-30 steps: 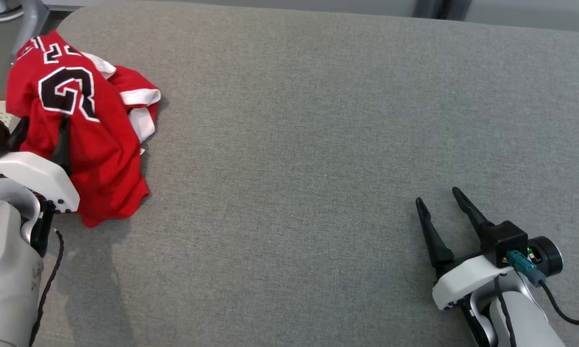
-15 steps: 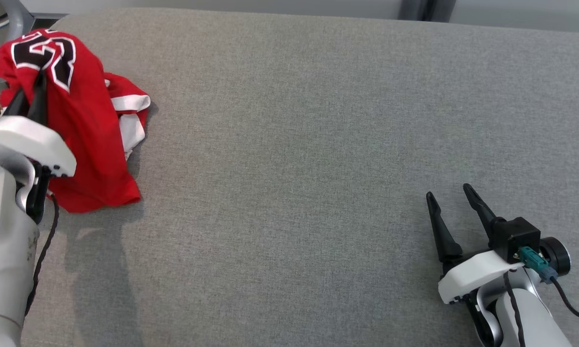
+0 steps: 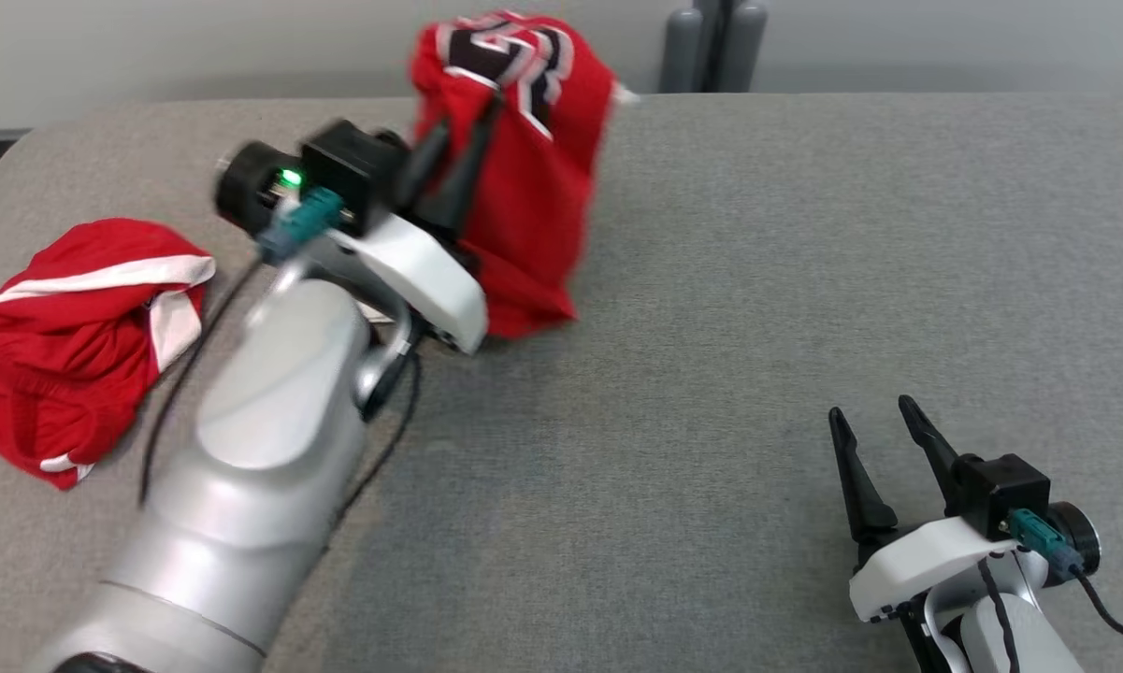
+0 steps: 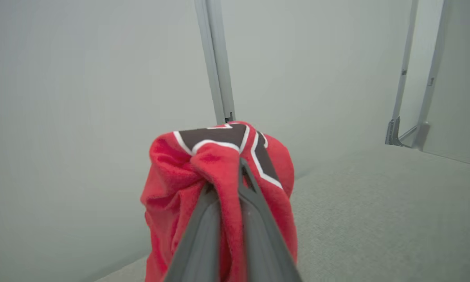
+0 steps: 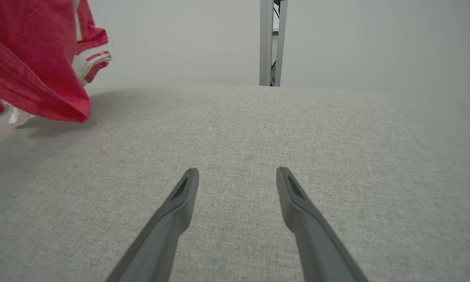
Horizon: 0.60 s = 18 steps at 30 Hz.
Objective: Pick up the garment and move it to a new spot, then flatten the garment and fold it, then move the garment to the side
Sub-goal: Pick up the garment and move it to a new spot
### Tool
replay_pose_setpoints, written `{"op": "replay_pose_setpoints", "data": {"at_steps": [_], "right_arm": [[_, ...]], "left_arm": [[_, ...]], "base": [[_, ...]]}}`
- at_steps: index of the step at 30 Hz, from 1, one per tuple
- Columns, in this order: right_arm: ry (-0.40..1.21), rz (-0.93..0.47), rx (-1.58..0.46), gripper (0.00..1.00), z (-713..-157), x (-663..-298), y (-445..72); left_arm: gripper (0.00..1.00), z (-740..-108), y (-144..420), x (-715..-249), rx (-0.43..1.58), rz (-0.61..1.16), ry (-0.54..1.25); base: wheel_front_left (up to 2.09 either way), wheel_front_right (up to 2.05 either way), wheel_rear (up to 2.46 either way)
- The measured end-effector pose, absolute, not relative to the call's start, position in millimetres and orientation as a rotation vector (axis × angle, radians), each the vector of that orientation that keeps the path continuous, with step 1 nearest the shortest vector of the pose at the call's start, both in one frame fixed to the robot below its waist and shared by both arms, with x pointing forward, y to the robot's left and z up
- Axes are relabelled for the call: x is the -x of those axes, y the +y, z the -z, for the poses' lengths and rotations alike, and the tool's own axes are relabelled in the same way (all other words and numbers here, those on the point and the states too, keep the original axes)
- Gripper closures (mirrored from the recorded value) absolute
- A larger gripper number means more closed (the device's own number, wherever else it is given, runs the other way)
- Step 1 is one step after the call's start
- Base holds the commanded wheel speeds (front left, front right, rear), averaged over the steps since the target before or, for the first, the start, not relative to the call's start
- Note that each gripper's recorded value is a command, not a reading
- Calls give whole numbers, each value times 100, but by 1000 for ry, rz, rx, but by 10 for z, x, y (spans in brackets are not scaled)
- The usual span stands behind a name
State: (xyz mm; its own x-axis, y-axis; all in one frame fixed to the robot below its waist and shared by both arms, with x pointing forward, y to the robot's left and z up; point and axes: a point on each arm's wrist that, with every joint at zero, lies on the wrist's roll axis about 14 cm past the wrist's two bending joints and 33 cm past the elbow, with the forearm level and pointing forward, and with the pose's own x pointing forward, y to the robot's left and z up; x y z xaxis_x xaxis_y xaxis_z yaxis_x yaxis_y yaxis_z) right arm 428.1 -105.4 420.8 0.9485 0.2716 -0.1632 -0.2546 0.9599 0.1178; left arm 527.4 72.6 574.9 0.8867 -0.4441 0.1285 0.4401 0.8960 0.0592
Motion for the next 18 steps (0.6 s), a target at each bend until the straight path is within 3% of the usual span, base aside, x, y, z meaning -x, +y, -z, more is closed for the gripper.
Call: {"op": "replay_pose_setpoints", "data": {"at_steps": [5,10,11,12,13,18], "right_arm": [[173,-199,-102,0,-4250,-4156,-1298],[164,-129,-107,0,-4290,-4041,-1539],[160,-124,-107,0,-4304,-4038,-1557],[158,-120,-107,0,-4309,-4034,-1572],[159,-117,-108,0,-4305,-4030,-1581],[142,-110,-115,0,-4359,-4040,-1600]], "left_arm": [[100,-5672,-222,-4869,68,706,-120],[100,-5346,-739,-4405,125,868,-21],[82,-5236,-739,-4378,117,869,9],[49,-5123,-709,-4376,105,856,39],[0,-5014,-648,-4397,88,828,66],[0,-4489,146,-4615,-41,574,190]], "base": [[0,0,0],[0,0,0],[0,0,0],[0,0,0],[0,0,0],[0,0,0]]}}
